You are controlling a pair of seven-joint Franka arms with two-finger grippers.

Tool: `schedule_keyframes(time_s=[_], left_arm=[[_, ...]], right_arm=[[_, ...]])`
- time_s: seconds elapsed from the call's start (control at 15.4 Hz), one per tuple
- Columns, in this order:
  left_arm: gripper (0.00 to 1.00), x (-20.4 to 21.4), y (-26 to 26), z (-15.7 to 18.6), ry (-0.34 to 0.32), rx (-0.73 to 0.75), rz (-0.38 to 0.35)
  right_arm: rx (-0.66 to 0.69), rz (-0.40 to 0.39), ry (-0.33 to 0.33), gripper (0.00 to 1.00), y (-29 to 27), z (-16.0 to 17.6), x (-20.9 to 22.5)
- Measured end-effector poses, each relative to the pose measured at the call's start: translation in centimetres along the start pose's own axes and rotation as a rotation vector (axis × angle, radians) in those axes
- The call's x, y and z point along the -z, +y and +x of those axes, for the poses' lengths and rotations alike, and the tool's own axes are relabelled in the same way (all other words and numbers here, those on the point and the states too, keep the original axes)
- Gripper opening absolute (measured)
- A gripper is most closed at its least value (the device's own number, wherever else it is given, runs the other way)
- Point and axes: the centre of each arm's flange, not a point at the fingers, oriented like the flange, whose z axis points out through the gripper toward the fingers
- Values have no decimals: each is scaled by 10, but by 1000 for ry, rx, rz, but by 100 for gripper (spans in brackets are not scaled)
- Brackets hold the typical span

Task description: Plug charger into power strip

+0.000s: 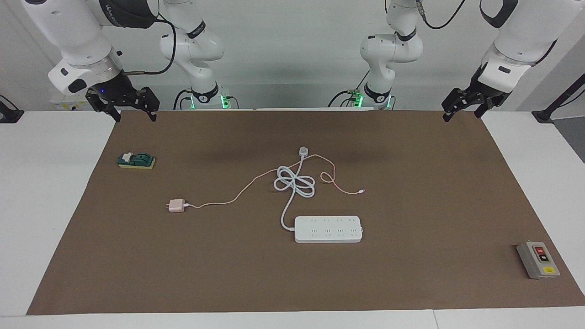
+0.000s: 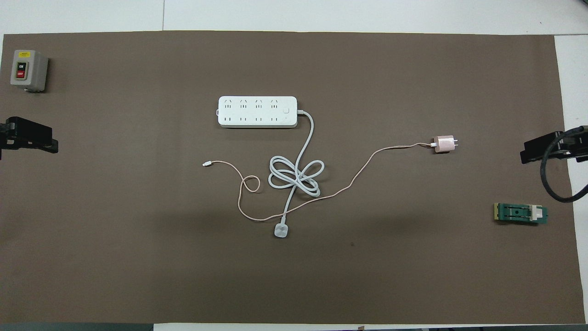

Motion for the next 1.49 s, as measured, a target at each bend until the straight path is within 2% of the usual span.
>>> schedule_keyframes(time_s=[0.52, 0.65, 0.91, 1.23, 1.49], left_arm=[[100, 0, 0, 0, 0, 1, 0], [100, 0, 0, 0, 0, 1, 0], [100, 0, 0, 0, 1, 1, 0], [100, 6, -3, 1, 18, 6, -2], [100, 6, -8, 2, 22, 16, -2]], right_arm=[[-15, 4, 0, 100, 8, 0, 0], [-56, 22, -3, 100, 13, -1, -2], [-309, 188, -51, 100, 48, 1, -24], [-676, 374, -207, 100, 82, 28, -85], [-869, 490, -312, 100, 101, 52, -148]])
